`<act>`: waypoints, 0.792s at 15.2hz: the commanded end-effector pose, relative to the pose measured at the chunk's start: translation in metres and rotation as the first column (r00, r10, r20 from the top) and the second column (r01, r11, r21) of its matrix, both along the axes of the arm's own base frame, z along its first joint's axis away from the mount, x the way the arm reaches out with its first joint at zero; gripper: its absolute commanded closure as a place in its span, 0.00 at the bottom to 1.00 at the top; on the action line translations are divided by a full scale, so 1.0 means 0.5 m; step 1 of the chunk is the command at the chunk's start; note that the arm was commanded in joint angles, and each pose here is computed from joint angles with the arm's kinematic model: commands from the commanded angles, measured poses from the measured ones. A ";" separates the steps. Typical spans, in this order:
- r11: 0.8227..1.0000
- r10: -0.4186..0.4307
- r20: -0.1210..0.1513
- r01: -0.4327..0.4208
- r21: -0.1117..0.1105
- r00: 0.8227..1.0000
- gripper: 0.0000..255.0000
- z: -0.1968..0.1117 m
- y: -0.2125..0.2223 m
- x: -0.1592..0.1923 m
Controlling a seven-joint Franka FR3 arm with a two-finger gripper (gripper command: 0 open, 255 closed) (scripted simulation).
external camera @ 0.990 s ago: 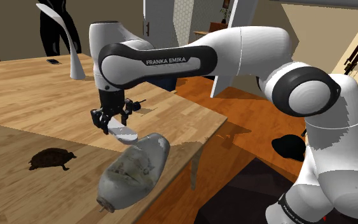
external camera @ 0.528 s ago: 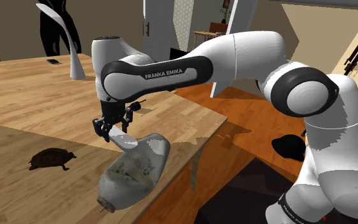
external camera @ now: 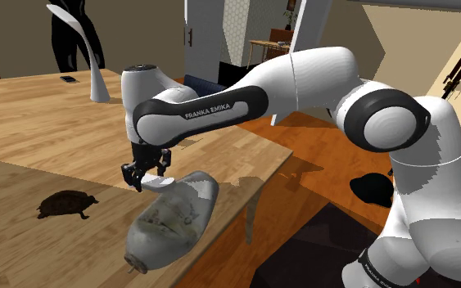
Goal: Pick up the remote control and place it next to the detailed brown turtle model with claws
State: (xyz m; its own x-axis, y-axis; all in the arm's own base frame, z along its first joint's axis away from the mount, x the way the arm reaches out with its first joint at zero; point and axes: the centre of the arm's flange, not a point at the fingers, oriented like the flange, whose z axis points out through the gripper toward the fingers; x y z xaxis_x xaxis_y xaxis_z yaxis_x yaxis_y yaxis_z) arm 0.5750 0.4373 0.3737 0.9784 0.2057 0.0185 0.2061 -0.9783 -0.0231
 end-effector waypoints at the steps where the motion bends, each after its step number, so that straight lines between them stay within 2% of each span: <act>1: 1.000 -0.001 -0.007 0.001 -0.005 1.000 1.00 -0.031 0.000 -0.001; 4: 1.000 -0.001 -0.007 0.001 -0.005 1.000 1.00 -0.061 0.000 -0.001; 12: 1.000 -0.001 -0.007 0.001 -0.005 1.000 1.00 -0.061 0.000 -0.001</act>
